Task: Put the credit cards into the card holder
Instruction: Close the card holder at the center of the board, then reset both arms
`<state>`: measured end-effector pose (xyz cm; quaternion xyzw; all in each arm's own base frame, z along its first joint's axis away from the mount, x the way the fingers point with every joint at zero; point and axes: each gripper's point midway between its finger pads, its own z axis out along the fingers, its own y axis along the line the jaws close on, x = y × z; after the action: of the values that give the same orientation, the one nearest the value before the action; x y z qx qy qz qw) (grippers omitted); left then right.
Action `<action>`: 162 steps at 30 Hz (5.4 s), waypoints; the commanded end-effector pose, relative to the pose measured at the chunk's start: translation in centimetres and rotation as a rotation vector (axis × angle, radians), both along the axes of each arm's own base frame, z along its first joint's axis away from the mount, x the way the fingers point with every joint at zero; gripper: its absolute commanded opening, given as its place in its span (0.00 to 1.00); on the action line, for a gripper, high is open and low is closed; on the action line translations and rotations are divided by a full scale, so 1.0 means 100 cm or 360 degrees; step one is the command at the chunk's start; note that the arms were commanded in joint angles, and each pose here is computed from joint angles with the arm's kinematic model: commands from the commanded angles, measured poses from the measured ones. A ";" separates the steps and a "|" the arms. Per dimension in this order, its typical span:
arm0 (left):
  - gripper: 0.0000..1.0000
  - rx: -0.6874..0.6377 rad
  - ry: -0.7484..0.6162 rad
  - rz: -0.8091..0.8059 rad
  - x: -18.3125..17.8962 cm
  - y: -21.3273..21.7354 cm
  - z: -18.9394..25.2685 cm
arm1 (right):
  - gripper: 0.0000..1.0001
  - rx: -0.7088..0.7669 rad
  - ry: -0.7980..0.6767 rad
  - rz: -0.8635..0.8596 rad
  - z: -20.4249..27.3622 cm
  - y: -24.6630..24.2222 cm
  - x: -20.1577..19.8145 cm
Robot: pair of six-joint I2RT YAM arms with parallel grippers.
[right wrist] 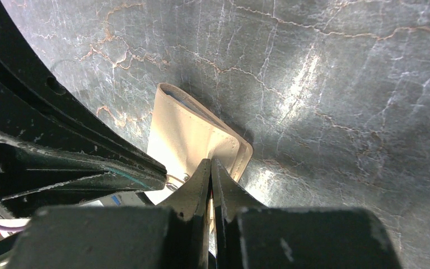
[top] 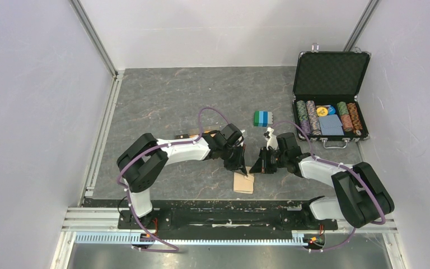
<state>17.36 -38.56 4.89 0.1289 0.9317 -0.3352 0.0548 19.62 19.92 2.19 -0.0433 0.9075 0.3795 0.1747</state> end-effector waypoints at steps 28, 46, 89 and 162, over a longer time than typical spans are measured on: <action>0.02 0.0060 -0.0030 -0.0072 0.003 0.000 -0.013 | 0.00 -0.0023 -0.0207 0.0021 0.025 0.000 0.018; 0.02 0.0114 -0.0046 -0.0079 0.001 0.006 -0.017 | 0.00 0.0151 -0.0167 0.0201 0.031 0.019 -0.017; 0.02 0.0503 -0.0067 -0.0224 -0.012 0.025 -0.065 | 0.00 -0.0677 0.0102 0.0107 -0.057 -0.029 -0.038; 1.00 0.0455 -0.1836 0.1217 0.153 0.353 0.143 | 0.98 -0.1067 -0.1378 -0.0966 0.115 -0.185 0.102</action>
<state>31.65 -5.42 17.16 -0.0743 0.7990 -0.1152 0.5855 28.69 3.95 11.40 -0.0006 0.8425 0.0192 0.5384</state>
